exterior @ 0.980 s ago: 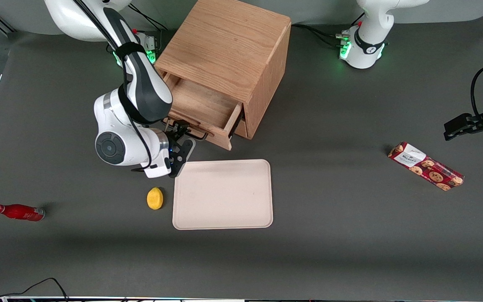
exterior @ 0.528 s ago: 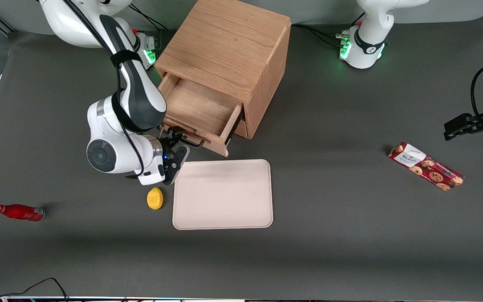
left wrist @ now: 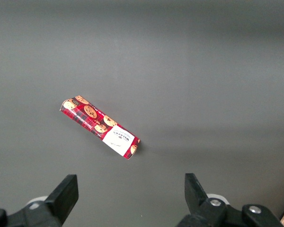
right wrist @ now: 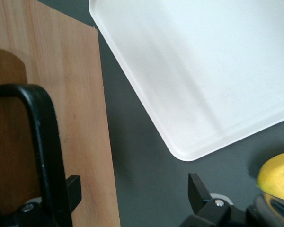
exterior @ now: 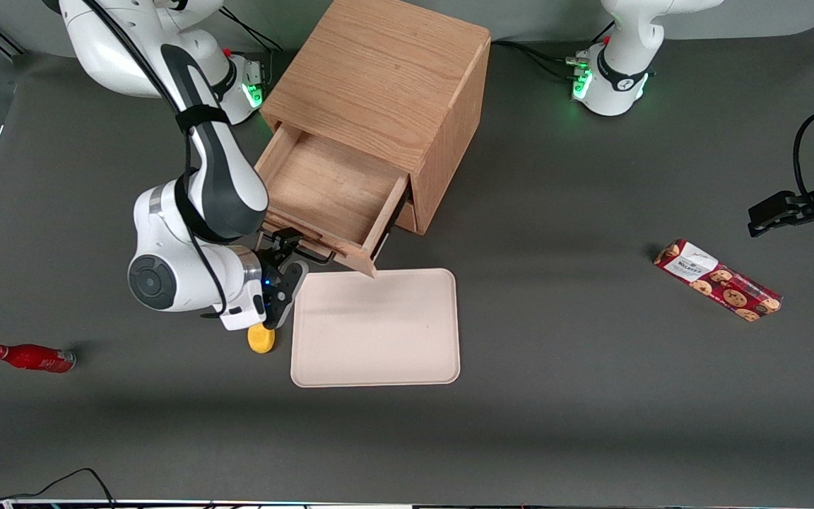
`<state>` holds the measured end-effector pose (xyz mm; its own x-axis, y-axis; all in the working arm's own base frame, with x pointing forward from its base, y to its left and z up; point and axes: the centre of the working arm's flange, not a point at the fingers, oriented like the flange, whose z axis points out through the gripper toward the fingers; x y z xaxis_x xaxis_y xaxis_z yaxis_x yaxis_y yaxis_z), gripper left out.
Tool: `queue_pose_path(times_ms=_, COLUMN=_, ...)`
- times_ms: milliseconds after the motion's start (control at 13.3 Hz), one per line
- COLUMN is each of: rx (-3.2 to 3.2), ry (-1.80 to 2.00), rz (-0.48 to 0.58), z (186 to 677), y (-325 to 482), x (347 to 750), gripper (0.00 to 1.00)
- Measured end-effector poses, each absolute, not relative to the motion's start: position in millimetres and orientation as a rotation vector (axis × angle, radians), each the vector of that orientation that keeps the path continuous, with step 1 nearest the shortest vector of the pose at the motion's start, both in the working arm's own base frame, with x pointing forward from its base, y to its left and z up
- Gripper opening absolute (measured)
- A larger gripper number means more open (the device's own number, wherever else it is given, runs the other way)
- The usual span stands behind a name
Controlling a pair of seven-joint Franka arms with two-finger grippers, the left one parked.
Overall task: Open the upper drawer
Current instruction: 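Keep pulling the drawer further open with the right gripper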
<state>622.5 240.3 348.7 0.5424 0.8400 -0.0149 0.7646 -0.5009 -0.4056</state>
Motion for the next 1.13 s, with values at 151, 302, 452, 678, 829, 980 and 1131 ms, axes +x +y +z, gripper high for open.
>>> queue_pose_path(times_ms=151, rx=-2.431, ry=-1.32, rz=0.289, z=349.5, y=233.6, x=626.4, gripper=1.0)
queue_pose_path(times_ms=302, rx=-2.423, ry=-1.332, rz=0.279, z=349.6, y=229.3, x=629.7, gripper=1.0)
queue_pose_path(times_ms=452, rx=-2.424, ry=-1.331, rz=0.274, z=349.2, y=225.6, x=632.6, gripper=1.0)
queue_pose_path(times_ms=678, rx=-2.421, ry=-1.345, rz=0.262, z=349.0, y=225.4, x=637.5, gripper=1.0)
queue_pose_path(times_ms=829, rx=-2.421, ry=-1.35, rz=0.247, z=351.2, y=227.7, x=642.6, gripper=1.0)
queue_pose_path(times_ms=980, rx=-2.414, ry=-1.342, rz=0.241, z=351.0, y=228.5, x=648.1, gripper=1.0)
queue_pose_path(times_ms=1131, rx=-2.414, ry=-1.338, rz=0.237, z=350.2, y=226.3, x=653.1, gripper=1.0)
